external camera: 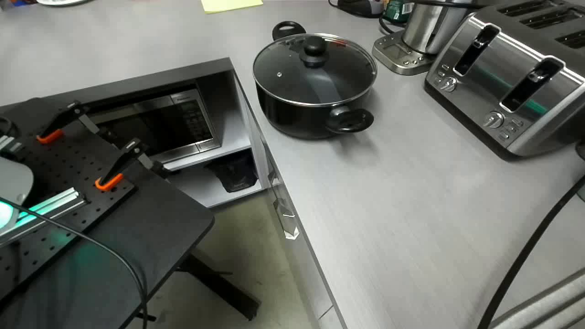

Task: Uncover the pot

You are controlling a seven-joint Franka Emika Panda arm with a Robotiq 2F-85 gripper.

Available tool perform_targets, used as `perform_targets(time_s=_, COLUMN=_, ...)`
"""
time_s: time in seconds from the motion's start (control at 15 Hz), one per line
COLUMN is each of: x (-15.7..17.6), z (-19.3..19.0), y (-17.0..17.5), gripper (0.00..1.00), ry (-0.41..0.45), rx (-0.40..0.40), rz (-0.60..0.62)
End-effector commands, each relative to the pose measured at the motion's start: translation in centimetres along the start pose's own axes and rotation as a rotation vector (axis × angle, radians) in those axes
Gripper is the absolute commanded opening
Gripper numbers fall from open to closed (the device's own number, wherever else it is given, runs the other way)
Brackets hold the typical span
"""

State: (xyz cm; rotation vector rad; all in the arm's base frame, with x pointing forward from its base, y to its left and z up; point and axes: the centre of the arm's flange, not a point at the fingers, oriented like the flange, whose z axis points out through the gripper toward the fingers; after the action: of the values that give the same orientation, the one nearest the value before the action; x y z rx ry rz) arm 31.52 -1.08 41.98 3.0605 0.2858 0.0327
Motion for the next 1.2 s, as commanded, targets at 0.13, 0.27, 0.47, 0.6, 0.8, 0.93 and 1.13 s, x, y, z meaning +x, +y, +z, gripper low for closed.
perform_targets(time_s=0.13, x=-0.1, z=0.4, y=-0.1, gripper=1.0, ry=-0.011, rx=0.002, rz=-0.001)
perform_targets(time_s=0.27, x=-0.1, z=0.5, y=-0.1, gripper=1.0, ry=-0.012, rx=0.002, rz=-0.001)
perform_targets(time_s=0.47, x=0.3, z=0.4, y=0.1, gripper=1.0, ry=-0.013, rx=0.002, rz=0.001)
perform_targets(time_s=0.6, x=1.1, z=0.4, y=0.7, gripper=1.0, ry=-0.013, rx=0.004, rz=0.017)
perform_targets(time_s=0.8, x=3.4, z=0.9, y=3.0, gripper=1.0, ry=-0.026, rx=0.024, rz=0.07)
perform_targets(time_s=0.93, x=4.6, z=1.6, y=5.1, gripper=1.0, ry=-0.043, rx=0.041, rz=0.116)
perform_targets(time_s=1.13, x=5.9, z=2.8, y=8.5, gripper=1.0, ry=-0.061, rx=0.069, rz=0.196)
